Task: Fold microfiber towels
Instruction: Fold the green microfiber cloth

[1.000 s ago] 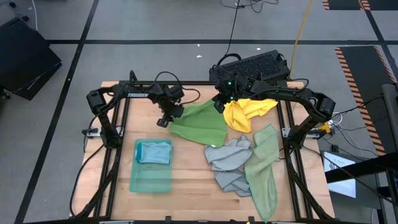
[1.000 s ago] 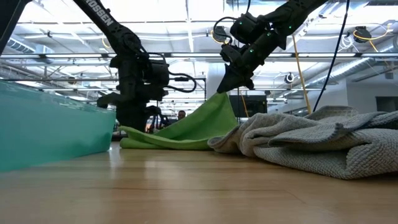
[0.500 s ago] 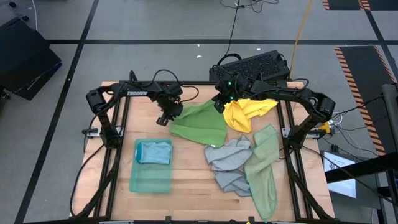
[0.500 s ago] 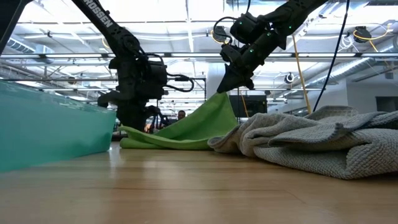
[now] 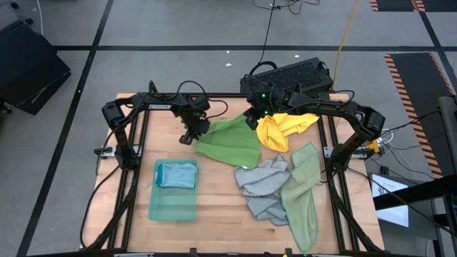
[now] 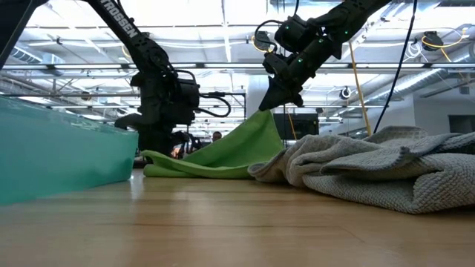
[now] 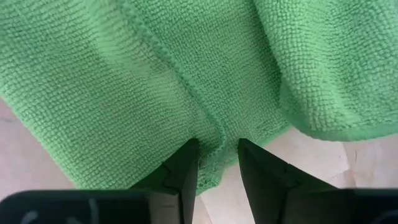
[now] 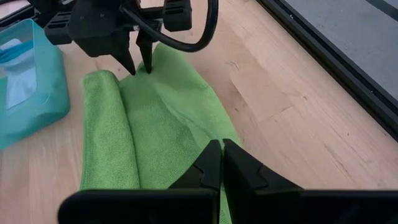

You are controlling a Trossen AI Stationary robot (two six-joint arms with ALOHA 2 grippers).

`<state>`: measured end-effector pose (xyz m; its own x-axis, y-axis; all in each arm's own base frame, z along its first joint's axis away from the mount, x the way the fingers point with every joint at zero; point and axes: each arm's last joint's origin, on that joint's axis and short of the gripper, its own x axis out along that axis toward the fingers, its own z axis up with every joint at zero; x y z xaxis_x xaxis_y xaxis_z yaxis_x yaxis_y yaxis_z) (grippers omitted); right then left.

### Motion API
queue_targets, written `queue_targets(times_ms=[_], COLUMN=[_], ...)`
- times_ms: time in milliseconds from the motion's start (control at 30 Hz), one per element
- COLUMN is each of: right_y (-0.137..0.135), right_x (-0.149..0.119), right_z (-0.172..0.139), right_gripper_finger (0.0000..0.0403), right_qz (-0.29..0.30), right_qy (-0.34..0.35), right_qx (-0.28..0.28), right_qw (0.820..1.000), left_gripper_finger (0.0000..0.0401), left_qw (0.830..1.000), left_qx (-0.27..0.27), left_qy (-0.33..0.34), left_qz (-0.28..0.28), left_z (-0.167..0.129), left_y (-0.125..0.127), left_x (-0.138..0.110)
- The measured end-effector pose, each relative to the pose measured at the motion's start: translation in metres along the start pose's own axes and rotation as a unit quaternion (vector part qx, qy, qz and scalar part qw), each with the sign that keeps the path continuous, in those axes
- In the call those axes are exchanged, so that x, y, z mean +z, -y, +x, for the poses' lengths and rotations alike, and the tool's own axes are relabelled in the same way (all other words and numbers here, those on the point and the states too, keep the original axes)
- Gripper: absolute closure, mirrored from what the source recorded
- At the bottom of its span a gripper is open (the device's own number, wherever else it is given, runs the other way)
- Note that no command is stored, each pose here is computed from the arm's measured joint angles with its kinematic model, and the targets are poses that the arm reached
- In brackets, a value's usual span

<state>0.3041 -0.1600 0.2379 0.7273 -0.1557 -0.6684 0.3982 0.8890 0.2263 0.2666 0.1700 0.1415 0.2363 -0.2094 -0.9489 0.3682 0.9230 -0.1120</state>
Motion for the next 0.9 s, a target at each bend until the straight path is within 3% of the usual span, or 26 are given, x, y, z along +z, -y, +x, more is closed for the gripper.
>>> queue_targets(times_ms=[200, 400, 500, 667, 900], right_y=[0.0, 0.0, 0.0, -0.003, -0.016], right_x=[0.0, 0.0, 0.0, 0.006, 0.016], right_z=[0.0, 0.0, -0.001, -0.014, -0.039], right_gripper_finger=[0.0403, 0.0403, 0.0403, 0.0403, 0.0403], right_qz=[0.0, 0.0, 0.005, 0.024, 0.037], right_qy=[0.0, -0.001, 0.001, 0.026, 0.069], right_qx=[0.0, 0.0, 0.0, 0.002, 0.018], right_qw=[1.0, 1.0, 1.0, 0.999, 0.997], left_gripper_finger=[0.0317, 0.0386, 0.0392, 0.0396, 0.0396], left_qw=[1.0, 0.997, 0.994, 0.987, 0.962], left_qx=[0.002, -0.007, -0.003, 0.053, 0.135], left_qy=[-0.003, -0.011, -0.012, 0.016, 0.143], left_qz=[-0.021, -0.071, -0.108, -0.149, -0.188], left_z=[0.0, -0.003, -0.013, -0.056, -0.133], left_y=[0.0, 0.003, 0.008, 0.026, 0.077], left_x=[-0.001, -0.002, -0.002, 0.004, 0.011])
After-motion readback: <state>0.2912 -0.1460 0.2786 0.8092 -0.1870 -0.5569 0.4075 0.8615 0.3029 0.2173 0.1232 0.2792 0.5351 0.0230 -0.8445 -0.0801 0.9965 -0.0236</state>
